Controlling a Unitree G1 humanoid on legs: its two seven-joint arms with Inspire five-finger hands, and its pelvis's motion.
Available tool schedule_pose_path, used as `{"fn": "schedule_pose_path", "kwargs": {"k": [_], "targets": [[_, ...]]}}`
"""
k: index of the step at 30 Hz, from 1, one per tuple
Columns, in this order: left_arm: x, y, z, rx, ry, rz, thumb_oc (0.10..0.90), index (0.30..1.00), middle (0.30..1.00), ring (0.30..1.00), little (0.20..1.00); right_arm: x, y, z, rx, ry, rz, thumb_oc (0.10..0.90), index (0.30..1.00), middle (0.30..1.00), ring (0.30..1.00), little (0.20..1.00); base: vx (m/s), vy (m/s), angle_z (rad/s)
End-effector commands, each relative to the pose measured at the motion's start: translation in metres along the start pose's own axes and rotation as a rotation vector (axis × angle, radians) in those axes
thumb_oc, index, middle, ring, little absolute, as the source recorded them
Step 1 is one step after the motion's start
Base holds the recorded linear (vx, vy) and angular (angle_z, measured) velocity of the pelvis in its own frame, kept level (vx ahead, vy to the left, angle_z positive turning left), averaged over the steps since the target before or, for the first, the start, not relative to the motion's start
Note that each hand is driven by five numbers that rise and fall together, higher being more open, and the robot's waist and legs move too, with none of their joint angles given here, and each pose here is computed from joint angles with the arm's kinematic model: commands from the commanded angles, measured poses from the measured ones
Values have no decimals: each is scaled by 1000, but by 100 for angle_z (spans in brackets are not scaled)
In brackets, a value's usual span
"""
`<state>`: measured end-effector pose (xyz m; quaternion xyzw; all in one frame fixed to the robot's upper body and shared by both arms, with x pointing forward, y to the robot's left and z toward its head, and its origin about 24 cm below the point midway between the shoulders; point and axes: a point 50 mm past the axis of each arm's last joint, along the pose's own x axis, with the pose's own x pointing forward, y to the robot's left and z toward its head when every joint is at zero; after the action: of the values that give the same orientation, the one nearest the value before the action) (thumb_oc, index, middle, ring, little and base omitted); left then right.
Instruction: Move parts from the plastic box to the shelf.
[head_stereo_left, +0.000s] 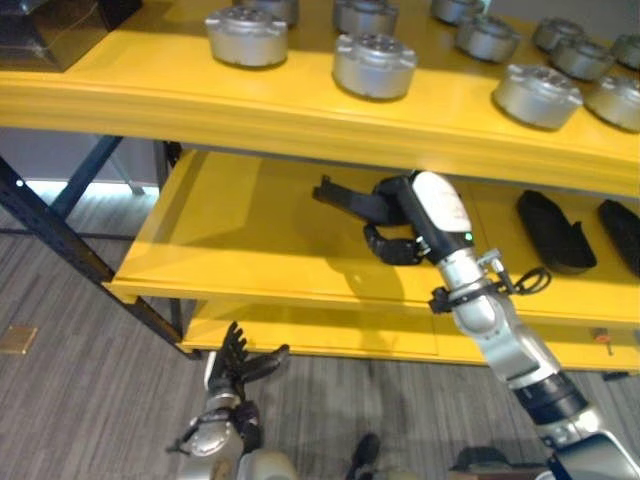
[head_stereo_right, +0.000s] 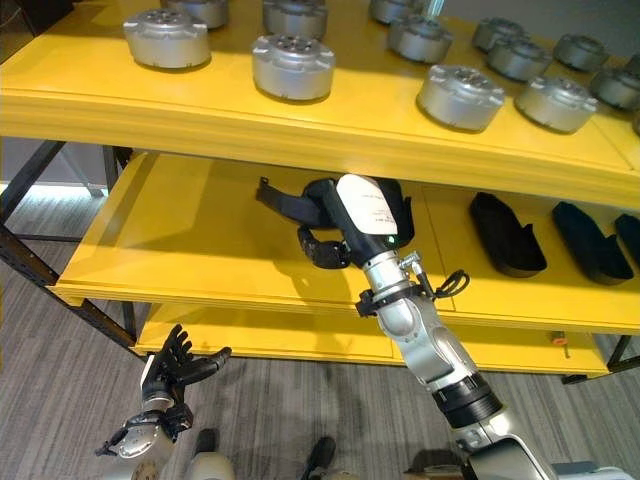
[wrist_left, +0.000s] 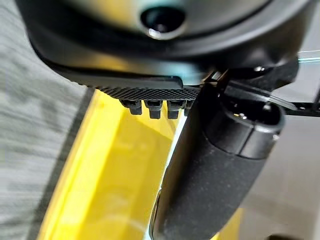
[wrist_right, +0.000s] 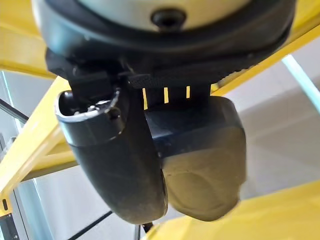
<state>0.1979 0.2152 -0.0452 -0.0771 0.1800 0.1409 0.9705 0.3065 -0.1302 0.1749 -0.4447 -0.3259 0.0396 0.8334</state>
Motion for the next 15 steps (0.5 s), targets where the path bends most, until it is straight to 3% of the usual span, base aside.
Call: {"fn": "schedule_pose_path", "kwargs": {"k": [1, 9, 15], "targets": [[-1, -3, 43, 35, -209, -86, 900, 1000, 1000, 1000, 1000, 34, -56, 41, -12, -230, -317, 400, 300, 300, 300, 300, 50, 236, 20], [7, -8, 69, 121, -297, -152, 900, 1000, 1000, 1000, 1000, 59, -75, 31, -170, -179, -344, 400, 300, 300, 300, 300, -12, 238, 26], [11, -10, 88, 113, -367, -126, 900, 1000, 1000, 1000, 1000, 75, -78, 22, -237, -114, -321, 400, 300, 300, 300, 300, -120, 83, -11]]}}
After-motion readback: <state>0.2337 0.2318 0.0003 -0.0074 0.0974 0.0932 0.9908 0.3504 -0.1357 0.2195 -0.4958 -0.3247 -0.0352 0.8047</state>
